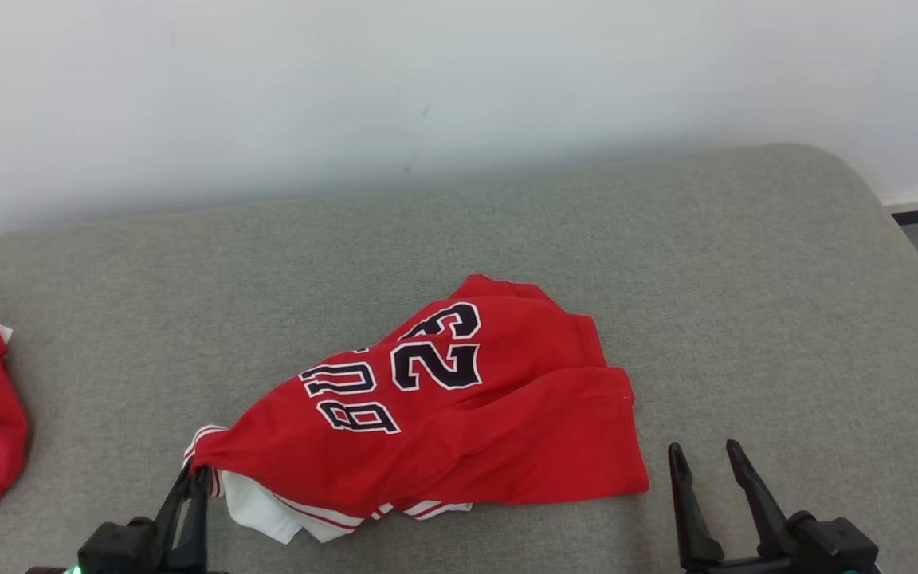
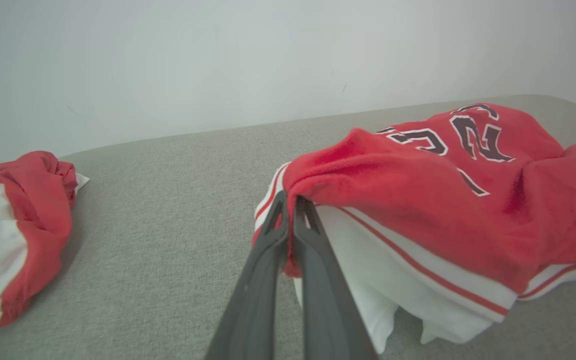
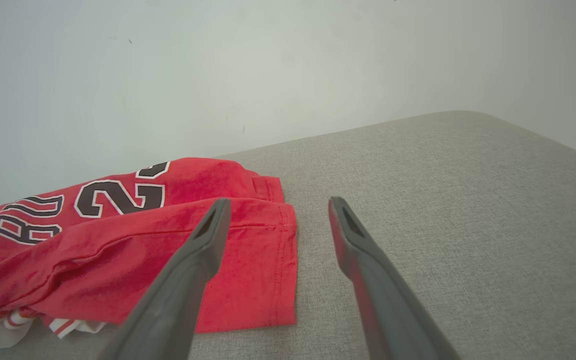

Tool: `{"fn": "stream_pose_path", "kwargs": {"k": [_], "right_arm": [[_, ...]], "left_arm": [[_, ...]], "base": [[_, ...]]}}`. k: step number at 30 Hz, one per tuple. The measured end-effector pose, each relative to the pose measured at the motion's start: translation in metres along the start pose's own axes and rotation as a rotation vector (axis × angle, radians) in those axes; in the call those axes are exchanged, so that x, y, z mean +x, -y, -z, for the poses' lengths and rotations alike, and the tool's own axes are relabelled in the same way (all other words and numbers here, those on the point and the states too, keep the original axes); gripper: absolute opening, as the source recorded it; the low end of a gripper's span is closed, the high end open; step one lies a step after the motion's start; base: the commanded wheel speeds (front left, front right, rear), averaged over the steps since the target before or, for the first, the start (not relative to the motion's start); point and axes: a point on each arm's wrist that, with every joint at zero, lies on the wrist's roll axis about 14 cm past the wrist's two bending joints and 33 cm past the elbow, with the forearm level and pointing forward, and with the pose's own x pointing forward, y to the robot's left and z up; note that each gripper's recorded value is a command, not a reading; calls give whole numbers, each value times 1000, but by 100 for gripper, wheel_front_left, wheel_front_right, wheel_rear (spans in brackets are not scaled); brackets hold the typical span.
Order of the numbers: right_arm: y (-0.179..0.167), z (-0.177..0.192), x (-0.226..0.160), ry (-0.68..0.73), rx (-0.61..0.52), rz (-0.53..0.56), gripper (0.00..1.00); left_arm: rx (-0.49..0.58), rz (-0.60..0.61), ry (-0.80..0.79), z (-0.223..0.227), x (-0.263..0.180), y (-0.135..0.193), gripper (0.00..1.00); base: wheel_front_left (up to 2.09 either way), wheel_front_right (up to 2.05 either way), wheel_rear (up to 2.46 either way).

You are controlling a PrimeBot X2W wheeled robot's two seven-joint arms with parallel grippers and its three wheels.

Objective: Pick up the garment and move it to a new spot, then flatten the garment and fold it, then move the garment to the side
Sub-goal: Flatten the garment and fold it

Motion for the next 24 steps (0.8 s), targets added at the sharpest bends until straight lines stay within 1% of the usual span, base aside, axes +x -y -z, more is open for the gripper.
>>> {"fn": "stream_pose_path", "kwargs": {"k": [2, 5, 8, 11, 14, 18, 22, 24], "right_arm": [[0, 0, 0, 1, -1, 0, 100], [-6, 1, 1, -2, -7, -21, 100], [-14, 2, 4, -4, -5, -48, 100], [-21, 1, 7, -3, -4, -69, 100], [-25, 3, 9, -6, -5, -82, 100], [-26, 6, 12, -16, -13, -89, 100], [-23, 3, 14, -8, -23, -81, 100], [-16, 2, 12, -7, -27, -59, 100]], "left_arm": [[-3, -9, 23, -4, -1, 1, 100], [-11, -47, 66, -15, -4, -6, 100], [-32, -84, 46, -6, -13, -12, 100], [-64, -122, -15, 16, -29, -18, 100], [-100, -119, -75, 38, -39, -9, 100], [-133, -107, -127, 55, -40, 0, 100], [-150, -95, -137, 57, -27, 4, 100], [-152, -66, -156, 61, -17, 10, 100]], "base": [[0, 0, 0], [0, 0, 0], [0, 0, 0], [0, 0, 0], [0, 0, 0], [0, 0, 0], [0, 0, 0], [0, 0, 0]]}}
